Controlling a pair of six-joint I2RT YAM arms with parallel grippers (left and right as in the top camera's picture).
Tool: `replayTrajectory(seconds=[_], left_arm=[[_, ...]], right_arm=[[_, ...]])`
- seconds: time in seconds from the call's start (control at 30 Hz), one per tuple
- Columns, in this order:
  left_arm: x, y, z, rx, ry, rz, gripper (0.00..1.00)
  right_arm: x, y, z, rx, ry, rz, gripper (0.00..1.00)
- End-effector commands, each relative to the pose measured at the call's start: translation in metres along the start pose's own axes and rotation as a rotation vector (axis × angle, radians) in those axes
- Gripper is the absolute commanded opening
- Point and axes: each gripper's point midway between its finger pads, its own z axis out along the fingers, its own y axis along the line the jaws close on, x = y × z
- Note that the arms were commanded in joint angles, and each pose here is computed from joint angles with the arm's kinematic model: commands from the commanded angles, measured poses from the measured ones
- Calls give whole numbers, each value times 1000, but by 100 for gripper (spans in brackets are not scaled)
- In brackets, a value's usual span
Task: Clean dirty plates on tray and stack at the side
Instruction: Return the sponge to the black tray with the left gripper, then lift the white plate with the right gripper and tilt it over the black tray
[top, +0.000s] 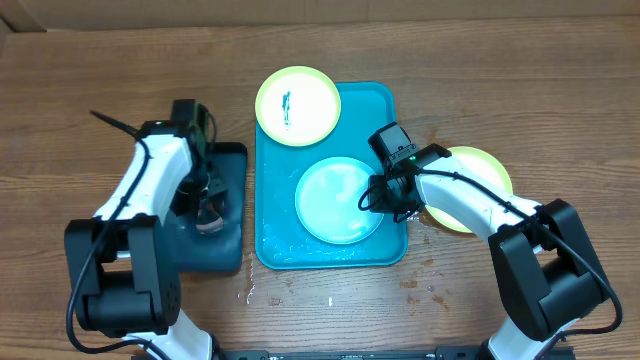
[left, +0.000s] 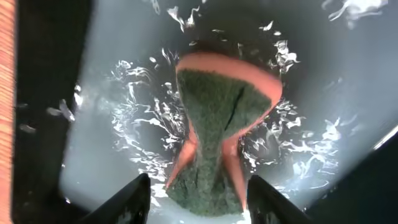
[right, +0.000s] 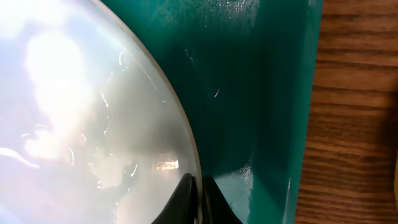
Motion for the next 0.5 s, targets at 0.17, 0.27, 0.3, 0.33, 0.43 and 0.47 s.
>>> replayTrajectory(seconds=[0.17, 0.27, 0.3, 0.33, 0.43, 0.47], left_arm=[[-15, -12, -105, 270, -147, 30, 56], [-11, -5, -163, 336, -268, 29, 63], [-8, -2, -181, 356, -310, 27, 68], [-5, 1, -199, 376, -352, 27, 73], [10, 11, -254, 450, -485, 31, 84], [17, 14, -270, 472, -525, 33, 88]], right_arm=[[-6, 7, -19, -12, 3, -27, 4], [-20, 28, -50, -50, -62, -88, 4], [-25, 36, -61, -62, -87, -116, 4], [-29, 45, -72, -78, -113, -148, 4], [-39, 77, -103, -129, -202, -245, 4], [-42, 88, -112, -138, -233, -277, 4]])
